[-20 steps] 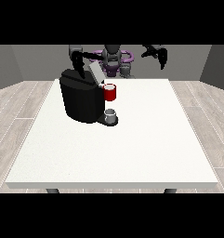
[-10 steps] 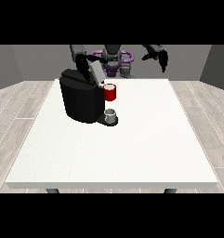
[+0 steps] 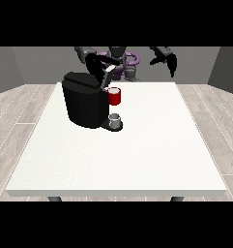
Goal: Insert the coffee pod into the coffee machine and close the lid
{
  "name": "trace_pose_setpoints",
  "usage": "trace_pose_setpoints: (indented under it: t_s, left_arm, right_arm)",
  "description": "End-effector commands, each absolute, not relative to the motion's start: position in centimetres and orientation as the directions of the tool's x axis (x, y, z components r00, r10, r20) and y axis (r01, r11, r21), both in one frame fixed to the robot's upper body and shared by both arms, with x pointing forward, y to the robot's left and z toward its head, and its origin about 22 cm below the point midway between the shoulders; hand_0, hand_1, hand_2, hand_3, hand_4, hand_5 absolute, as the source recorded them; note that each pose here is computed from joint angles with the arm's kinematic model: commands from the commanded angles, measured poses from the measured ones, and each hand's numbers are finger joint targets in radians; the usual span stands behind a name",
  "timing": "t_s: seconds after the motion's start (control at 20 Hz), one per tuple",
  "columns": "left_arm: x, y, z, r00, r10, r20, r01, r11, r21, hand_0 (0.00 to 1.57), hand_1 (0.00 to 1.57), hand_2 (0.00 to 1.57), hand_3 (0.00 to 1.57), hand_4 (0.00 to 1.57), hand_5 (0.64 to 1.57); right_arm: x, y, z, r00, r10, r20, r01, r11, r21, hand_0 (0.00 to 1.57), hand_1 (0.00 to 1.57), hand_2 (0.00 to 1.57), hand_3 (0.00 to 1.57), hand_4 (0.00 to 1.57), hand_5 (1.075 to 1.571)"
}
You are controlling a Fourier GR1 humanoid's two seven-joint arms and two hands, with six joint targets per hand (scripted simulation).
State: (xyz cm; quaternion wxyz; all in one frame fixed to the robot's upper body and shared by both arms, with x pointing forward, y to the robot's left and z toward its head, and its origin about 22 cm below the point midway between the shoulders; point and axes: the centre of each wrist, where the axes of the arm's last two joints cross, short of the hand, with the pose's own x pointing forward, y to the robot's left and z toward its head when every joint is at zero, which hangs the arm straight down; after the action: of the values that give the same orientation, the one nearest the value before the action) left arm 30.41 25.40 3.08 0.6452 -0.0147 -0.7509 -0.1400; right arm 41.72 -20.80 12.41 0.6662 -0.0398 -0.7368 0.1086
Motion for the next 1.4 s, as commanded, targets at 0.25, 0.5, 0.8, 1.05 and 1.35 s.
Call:
trace_pose_setpoints:
  t_s: [0.25,0.5,0.8,1.05,1.35]
  left_arm:
    - [30.9,24.4,4.0,-0.178,-0.166,0.97,0.233,0.951,0.206,0.0,0.0,0.0,0.0,0.33,1.571]
    - [30.5,24.2,3.4,-0.175,-0.172,0.969,0.233,0.949,0.21,0.0,0.0,0.0,0.0,0.34,1.571]
    - [30.9,23.7,4.1,-0.21,-0.152,0.966,0.215,0.957,0.197,0.0,0.0,0.0,0.0,0.38,1.571]
    - [31.6,22.9,6.0,-0.262,-0.131,0.956,0.258,0.945,0.2,0.0,0.0,0.0,0.0,0.38,1.571]
    - [31.9,23.7,6.8,-0.3,-0.1,0.949,0.288,0.939,0.19,0.0,0.0,0.0,0.0,0.44,1.571]
  right_arm:
    - [42.4,-15.6,15.3,-0.196,0.292,0.936,-0.161,0.932,-0.324,0.0,0.0,0.0,0.0,0.0,1.571]
    - [42.7,-13.8,17.5,-0.257,0.33,0.908,-0.166,0.911,-0.378,0.0,0.0,0.0,0.0,0.2,1.571]
    - [43.6,-12.5,21.4,-0.3,0.359,0.884,-0.136,0.901,-0.413,0.0,0.0,0.0,0.0,0.16,1.571]
    - [44.0,-11.3,22.8,-0.352,0.387,0.852,-0.112,0.886,-0.449,0.0,0.0,0.0,0.0,0.09,1.571]
    - [44.5,-11.1,25.6,-0.379,0.42,0.824,-0.082,0.872,-0.482,0.0,0.0,0.0,0.0,0.0,1.571]
